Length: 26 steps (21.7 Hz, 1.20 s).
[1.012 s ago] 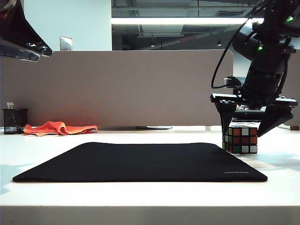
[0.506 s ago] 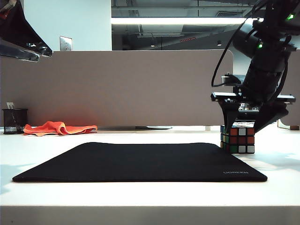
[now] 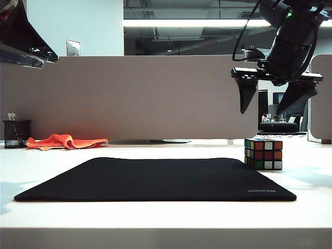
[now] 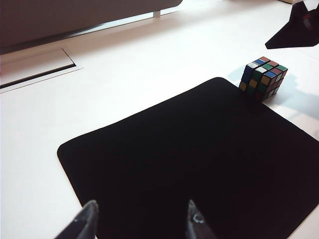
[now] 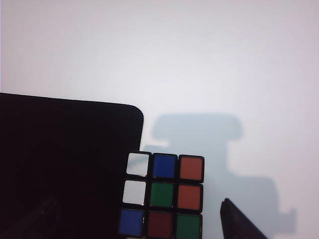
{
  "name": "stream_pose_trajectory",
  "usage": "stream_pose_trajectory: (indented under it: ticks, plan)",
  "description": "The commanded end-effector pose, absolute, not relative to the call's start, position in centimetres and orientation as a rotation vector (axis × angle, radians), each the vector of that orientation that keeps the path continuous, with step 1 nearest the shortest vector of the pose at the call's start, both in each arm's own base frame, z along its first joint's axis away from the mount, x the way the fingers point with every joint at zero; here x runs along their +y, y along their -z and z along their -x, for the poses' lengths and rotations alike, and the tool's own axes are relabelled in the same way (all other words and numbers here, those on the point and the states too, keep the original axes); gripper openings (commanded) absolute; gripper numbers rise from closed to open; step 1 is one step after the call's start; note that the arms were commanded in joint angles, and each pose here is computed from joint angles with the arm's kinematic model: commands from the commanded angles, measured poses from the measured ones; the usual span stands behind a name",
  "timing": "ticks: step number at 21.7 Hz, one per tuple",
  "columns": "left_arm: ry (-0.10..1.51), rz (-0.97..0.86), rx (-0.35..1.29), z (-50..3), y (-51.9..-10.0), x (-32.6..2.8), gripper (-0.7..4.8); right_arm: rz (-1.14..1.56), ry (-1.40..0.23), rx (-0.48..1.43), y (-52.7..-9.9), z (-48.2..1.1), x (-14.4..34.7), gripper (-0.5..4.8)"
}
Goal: Pick up the cube on the right side of the mouse pad, then place it in the center of the mouse pad.
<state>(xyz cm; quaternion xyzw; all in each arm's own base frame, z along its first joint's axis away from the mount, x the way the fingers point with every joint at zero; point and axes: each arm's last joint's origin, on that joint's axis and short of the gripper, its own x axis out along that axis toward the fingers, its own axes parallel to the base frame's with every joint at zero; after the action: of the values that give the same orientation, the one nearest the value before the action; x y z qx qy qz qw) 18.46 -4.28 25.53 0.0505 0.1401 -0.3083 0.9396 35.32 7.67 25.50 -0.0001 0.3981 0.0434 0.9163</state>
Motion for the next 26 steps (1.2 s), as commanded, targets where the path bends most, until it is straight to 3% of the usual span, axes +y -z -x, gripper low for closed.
stream_pose_trajectory:
  ticks: [1, 9, 21, 23, 26]
  plan:
    - [0.629, -0.105, 0.271, -18.5, -25.9, -4.3, 2.25, 0.017, -0.101, 0.803, -25.5, -35.7, 7.7, 4.79]
    - [0.629, -0.104, 0.273, -18.5, -25.9, -4.3, 2.25, 0.041, -0.090, 0.936, -22.2, -36.5, 7.8, 4.79]
    - [0.631, -0.101, 0.294, -18.4, -25.7, -4.3, 2.25, 0.027, -0.092, 0.982, -21.4, -36.6, 7.4, 4.79]
    - [0.630, -0.101, 0.295, -18.4, -25.7, -4.3, 2.25, 0.024, -0.089, 0.986, -21.4, -36.6, 7.2, 4.69]
    - [0.631, -0.101, 0.295, -18.4, -25.7, -4.3, 2.25, 0.021, -0.093, 0.989, -21.4, -36.5, 7.2, 4.02]
